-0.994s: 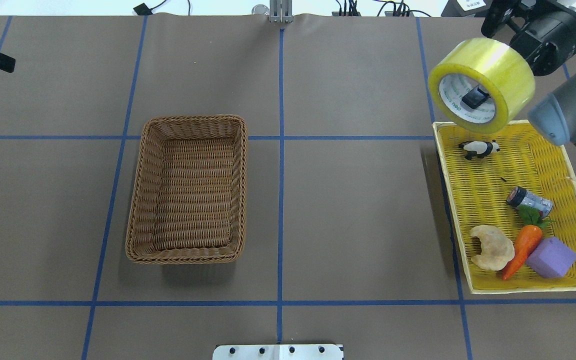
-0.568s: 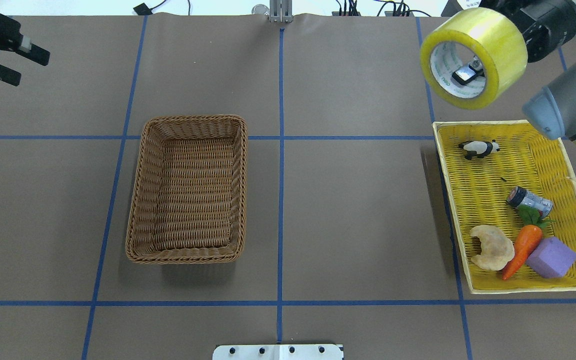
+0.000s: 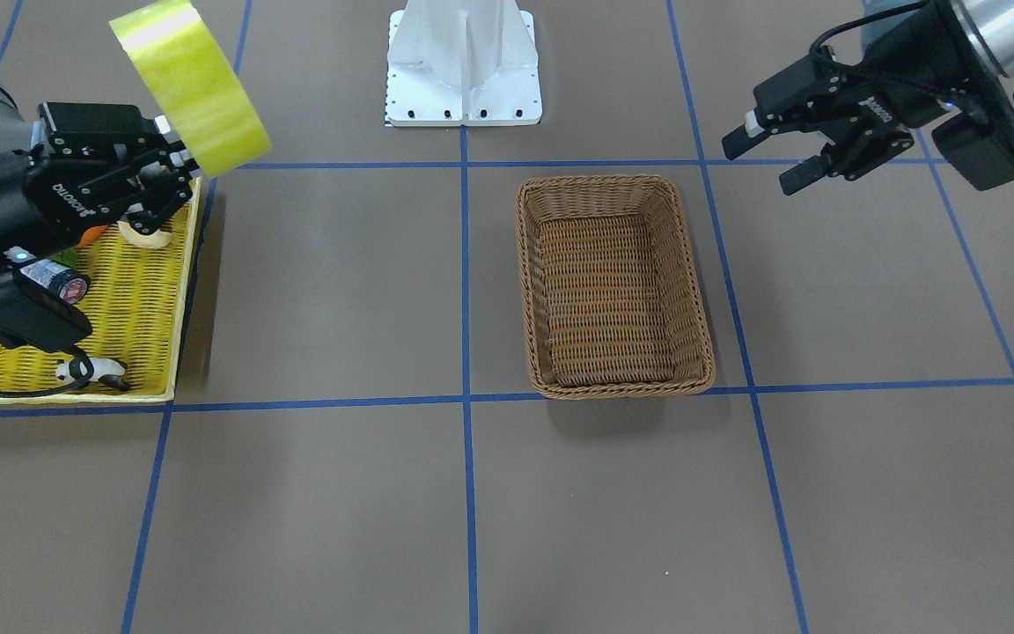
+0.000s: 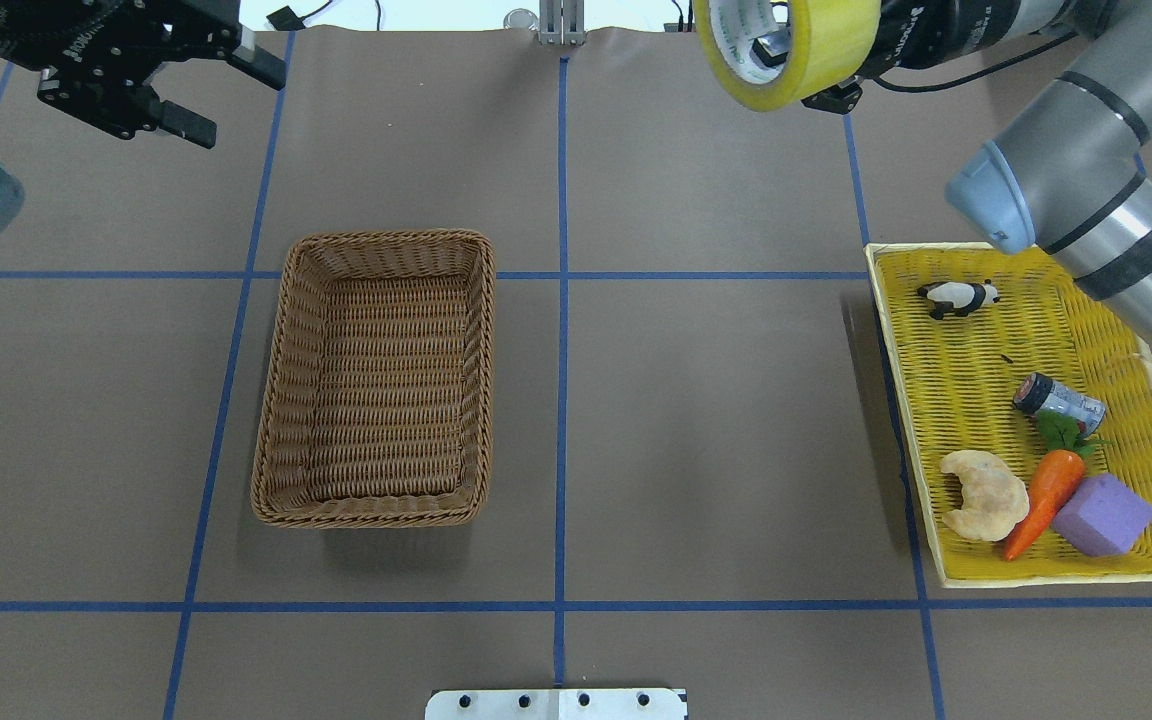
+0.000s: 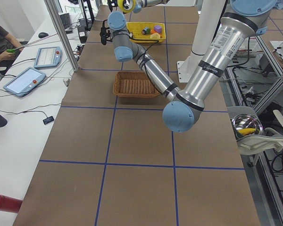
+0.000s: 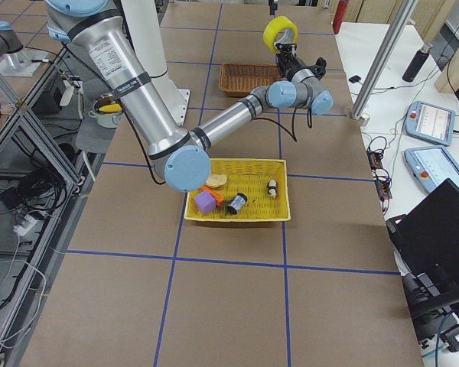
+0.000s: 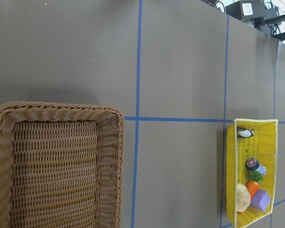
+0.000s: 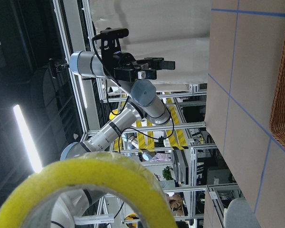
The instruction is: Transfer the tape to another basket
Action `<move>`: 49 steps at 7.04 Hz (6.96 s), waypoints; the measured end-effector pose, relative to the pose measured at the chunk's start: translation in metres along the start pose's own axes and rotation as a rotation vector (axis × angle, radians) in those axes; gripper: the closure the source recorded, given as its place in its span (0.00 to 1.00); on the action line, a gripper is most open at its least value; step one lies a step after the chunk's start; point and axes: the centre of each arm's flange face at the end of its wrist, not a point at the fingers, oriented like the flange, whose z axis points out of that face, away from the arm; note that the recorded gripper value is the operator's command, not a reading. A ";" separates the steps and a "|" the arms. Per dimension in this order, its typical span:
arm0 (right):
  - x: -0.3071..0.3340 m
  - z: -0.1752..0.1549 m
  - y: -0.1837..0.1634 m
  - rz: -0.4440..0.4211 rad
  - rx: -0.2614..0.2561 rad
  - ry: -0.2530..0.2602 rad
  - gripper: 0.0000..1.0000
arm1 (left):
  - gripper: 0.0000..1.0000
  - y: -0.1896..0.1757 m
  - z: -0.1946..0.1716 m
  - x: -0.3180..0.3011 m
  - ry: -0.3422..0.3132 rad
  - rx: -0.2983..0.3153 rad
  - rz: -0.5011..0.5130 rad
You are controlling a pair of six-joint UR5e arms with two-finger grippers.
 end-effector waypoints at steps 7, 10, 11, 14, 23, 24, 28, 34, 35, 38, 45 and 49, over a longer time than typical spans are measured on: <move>0.020 0.109 -0.029 -0.022 0.217 -0.097 1.00 | 0.02 0.026 0.062 0.047 0.541 0.145 -0.374; 0.036 0.128 -0.018 -0.064 0.279 -0.091 1.00 | 0.03 0.033 0.055 0.051 0.652 0.093 -0.442; 0.039 0.135 -0.016 -0.073 0.292 -0.077 1.00 | 0.03 0.035 0.052 0.053 0.671 0.086 -0.445; 0.036 0.165 -0.007 -0.071 0.324 -0.024 1.00 | 0.03 0.038 0.047 0.060 0.699 0.079 -0.422; 0.039 0.191 0.003 -0.050 0.305 -0.026 0.27 | 0.86 0.045 0.043 0.057 0.733 0.056 -0.393; 0.038 0.192 0.002 -0.046 0.310 -0.027 0.04 | 1.00 0.045 0.043 0.057 0.733 0.055 -0.393; 0.030 0.195 -0.001 -0.016 0.361 -0.031 0.01 | 1.00 0.047 0.041 0.055 0.741 0.052 -0.386; 0.029 0.142 0.035 -0.034 0.354 0.016 0.02 | 1.00 0.050 0.024 -0.002 0.750 0.065 -0.362; 0.022 0.122 0.038 -0.052 0.345 0.054 0.02 | 1.00 0.050 0.022 -0.021 0.719 0.088 -0.351; 0.017 0.053 0.046 -0.127 0.342 0.202 0.03 | 1.00 0.045 0.007 -0.071 0.502 0.213 -0.244; 0.035 -0.028 0.077 -0.084 0.453 0.532 0.10 | 1.00 0.071 0.010 -0.113 -0.086 0.310 -0.209; 0.051 -0.035 0.076 0.117 0.533 0.598 0.01 | 1.00 0.102 0.087 -0.068 -0.313 0.311 -0.295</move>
